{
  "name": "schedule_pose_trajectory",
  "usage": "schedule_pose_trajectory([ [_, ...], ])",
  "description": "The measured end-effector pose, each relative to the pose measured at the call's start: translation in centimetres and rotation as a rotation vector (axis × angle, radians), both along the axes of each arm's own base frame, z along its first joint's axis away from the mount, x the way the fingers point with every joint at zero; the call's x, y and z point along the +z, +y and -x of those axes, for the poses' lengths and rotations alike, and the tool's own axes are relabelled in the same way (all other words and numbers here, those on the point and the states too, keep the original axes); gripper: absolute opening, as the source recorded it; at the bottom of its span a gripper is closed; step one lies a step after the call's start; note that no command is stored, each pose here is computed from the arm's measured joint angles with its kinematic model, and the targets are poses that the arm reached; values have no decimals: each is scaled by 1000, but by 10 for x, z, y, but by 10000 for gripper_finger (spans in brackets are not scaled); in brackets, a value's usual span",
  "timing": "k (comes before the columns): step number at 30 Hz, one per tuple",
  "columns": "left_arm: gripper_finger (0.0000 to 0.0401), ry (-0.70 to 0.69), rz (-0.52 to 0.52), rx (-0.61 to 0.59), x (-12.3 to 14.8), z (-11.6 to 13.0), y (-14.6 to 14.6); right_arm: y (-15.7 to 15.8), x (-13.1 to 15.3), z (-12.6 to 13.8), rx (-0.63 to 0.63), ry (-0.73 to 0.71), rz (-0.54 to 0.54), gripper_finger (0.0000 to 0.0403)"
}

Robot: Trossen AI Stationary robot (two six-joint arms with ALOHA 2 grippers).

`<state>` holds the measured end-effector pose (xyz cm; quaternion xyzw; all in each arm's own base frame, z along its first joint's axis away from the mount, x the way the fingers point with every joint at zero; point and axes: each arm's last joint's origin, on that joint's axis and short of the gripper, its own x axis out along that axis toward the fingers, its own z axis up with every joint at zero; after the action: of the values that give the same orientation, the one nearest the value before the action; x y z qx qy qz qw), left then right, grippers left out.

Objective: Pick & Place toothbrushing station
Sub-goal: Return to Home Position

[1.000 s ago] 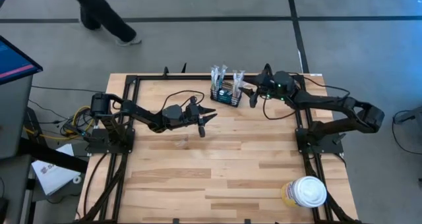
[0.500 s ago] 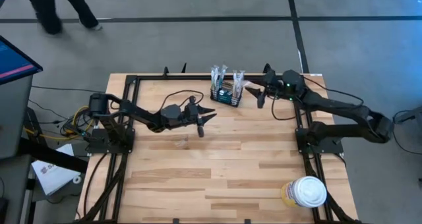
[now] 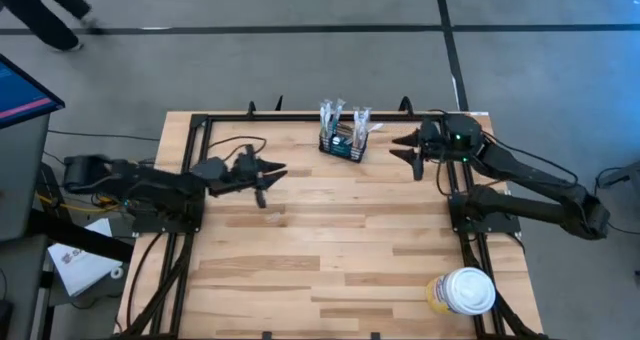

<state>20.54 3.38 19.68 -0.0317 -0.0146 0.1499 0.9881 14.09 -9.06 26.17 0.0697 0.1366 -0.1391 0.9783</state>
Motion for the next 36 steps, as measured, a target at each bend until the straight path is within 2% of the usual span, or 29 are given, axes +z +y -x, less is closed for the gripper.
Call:
schedule_pose_trajectory([
  [5,85,-20,2,-18,3,31,-8,19,2,11,56,27,-17,134],
  [12,85,65,143,-14,0,65,-13,42,8,31,78,2,-23,101],
  [16,85,88,161,-46,0,80,-20,52,5,43,54,6,-17,90],
  [24,85,85,127,7,1,101,-25,66,-53,52,128,-190,-62,81],
  [27,85,70,131,-4,-1,102,-27,70,-63,53,159,-296,-66,81],
  [31,85,103,140,-14,-15,101,-29,71,-84,51,166,-272,-83,81],
  [36,85,144,158,7,-34,100,-28,72,-90,47,177,-266,-71,81],
])
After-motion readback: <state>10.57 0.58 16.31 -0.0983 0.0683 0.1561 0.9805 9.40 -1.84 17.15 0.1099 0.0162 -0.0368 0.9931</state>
